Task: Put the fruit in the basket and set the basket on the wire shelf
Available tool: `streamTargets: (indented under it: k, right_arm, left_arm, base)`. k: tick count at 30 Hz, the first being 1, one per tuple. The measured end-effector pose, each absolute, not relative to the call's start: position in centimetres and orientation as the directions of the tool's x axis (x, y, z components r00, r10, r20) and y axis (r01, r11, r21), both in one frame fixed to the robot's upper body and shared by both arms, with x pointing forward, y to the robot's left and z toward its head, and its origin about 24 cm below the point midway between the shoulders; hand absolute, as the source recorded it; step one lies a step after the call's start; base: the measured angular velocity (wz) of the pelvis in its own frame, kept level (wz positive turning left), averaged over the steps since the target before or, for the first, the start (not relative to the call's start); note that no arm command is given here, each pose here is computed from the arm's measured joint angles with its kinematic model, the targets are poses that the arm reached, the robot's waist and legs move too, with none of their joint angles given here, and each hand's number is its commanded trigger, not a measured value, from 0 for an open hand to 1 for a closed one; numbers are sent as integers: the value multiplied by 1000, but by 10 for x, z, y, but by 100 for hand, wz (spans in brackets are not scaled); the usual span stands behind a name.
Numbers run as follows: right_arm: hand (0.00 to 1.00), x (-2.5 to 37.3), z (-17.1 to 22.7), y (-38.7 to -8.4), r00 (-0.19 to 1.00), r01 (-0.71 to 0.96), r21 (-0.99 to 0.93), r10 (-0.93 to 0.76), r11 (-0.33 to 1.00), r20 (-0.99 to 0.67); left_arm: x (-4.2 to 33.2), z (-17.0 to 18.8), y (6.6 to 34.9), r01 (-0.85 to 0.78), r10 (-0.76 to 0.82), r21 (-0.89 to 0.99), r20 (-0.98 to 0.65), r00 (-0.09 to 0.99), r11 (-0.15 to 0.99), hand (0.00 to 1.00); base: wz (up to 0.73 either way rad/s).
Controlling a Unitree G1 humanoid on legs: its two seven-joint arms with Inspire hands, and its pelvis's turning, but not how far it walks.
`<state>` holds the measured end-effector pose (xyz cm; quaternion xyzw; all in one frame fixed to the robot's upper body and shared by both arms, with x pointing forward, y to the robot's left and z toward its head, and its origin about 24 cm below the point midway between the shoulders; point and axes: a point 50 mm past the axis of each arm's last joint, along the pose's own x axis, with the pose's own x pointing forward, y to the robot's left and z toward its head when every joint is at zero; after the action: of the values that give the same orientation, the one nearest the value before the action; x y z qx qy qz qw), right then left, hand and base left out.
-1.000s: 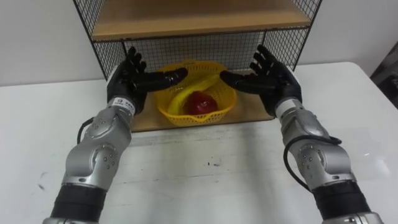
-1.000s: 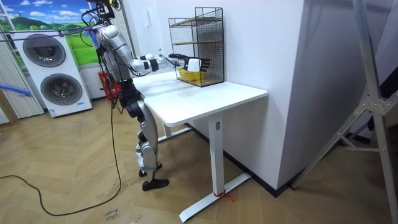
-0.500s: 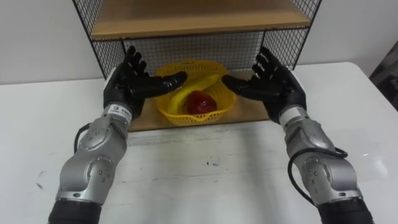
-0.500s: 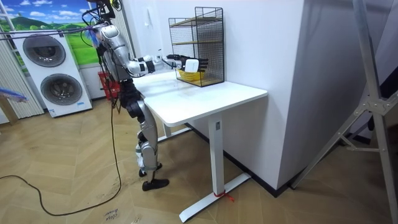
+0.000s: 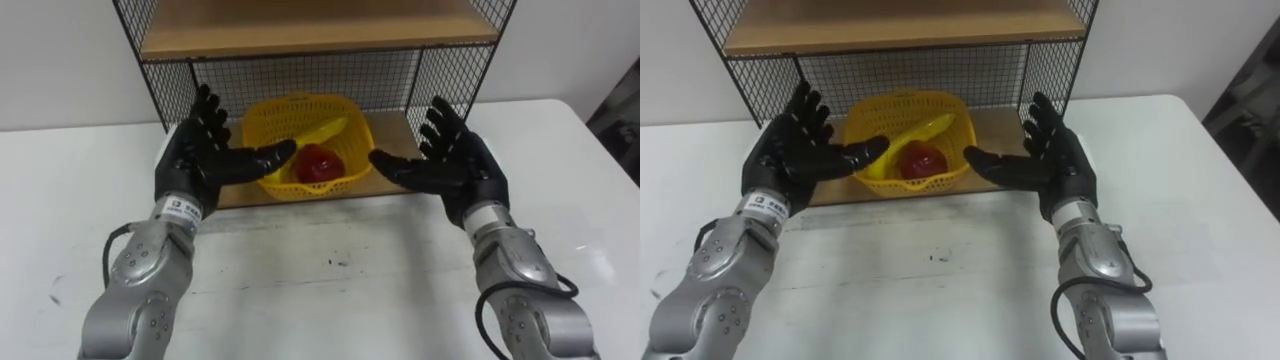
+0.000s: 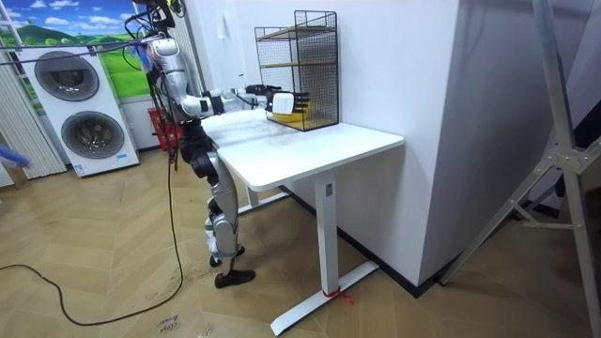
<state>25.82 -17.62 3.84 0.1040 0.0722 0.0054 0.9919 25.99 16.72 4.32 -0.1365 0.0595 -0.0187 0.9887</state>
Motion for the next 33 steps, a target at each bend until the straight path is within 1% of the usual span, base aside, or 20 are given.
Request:
streamTargets:
  k: [3,6,11,14,23,28,33]
  right_arm:
    - [0,248,37,-184,992,20,206,7,978,-129]
    - [0,244,38,-186,993,18,205,6,979,-114]
    - [0,240,44,-188,996,-11,158,24,987,-84]
    - [0,230,50,-190,998,-34,142,42,989,-53]
    - [0,209,55,-197,997,-80,117,81,990,-3]
    - [0,192,44,-208,998,-43,117,49,992,-44]
    - [0,183,41,-215,998,-16,109,23,994,-59]
  left_arm:
    - [250,35,171,2,-41,-274,-136,990,962,0]
    - [245,35,175,-3,-32,-265,-130,991,964,0]
    - [244,53,180,40,-52,-254,-41,998,966,0]
    - [232,55,184,58,-64,-240,-18,998,969,0]
    - [200,36,188,93,-112,-206,-83,990,974,0]
    - [181,25,194,77,-102,-200,-119,988,977,0]
    - [172,22,197,88,-114,-197,-125,986,977,0]
  base:
    - [0]
    - [0]
    - [0]
    - [0]
    - [0]
    - [2]
    - [0]
